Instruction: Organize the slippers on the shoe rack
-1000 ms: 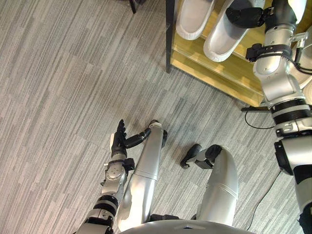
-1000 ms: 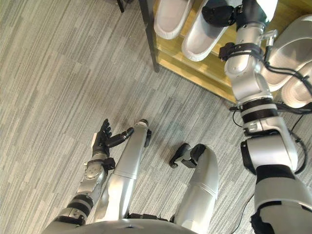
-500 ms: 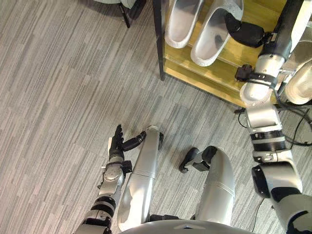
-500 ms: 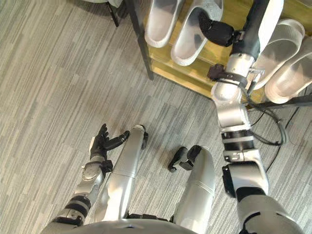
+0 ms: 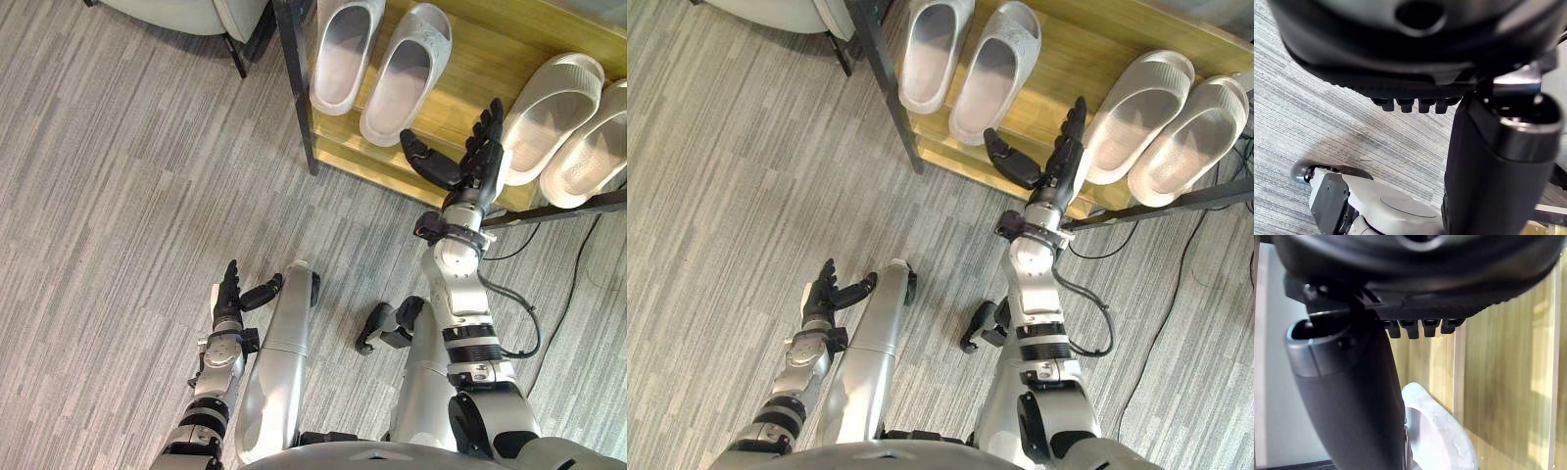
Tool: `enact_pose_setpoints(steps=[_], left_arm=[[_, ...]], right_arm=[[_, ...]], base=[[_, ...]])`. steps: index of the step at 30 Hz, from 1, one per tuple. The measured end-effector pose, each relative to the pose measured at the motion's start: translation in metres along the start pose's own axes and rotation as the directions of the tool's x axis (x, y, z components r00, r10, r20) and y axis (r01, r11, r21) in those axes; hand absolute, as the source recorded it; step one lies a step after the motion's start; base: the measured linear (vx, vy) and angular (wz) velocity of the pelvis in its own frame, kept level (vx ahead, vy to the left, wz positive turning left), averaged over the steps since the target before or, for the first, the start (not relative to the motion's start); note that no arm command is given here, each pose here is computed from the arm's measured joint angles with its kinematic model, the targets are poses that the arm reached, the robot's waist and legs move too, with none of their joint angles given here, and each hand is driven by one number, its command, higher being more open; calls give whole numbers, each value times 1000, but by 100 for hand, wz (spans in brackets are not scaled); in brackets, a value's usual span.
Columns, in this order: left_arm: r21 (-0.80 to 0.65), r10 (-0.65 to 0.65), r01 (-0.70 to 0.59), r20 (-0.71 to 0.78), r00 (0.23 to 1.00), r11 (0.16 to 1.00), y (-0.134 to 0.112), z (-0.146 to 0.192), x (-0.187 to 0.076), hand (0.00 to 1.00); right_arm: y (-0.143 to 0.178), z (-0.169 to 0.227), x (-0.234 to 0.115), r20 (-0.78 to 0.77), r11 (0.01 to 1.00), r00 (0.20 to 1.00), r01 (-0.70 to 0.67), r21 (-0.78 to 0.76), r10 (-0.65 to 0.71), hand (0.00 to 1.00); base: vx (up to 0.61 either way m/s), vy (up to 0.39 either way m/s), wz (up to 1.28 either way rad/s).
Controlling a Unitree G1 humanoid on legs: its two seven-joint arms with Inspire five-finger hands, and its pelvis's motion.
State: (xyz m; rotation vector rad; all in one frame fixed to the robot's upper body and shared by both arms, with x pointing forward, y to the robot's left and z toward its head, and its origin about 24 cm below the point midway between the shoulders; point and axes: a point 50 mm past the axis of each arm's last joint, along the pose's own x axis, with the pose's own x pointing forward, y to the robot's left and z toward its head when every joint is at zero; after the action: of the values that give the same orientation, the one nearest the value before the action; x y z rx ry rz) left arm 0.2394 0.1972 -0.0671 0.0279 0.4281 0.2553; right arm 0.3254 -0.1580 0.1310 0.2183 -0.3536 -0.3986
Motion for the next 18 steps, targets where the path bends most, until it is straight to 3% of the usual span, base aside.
enact_pose_setpoints(steps=[18], left_arm=[[2, 11, -11, -29, 1000, 1000, 0, -4, 0, 100]], right_arm=[[0, -10, 7, -59, 973, 998, 1, 229, 13, 100]], base=[[25, -13, 1]])
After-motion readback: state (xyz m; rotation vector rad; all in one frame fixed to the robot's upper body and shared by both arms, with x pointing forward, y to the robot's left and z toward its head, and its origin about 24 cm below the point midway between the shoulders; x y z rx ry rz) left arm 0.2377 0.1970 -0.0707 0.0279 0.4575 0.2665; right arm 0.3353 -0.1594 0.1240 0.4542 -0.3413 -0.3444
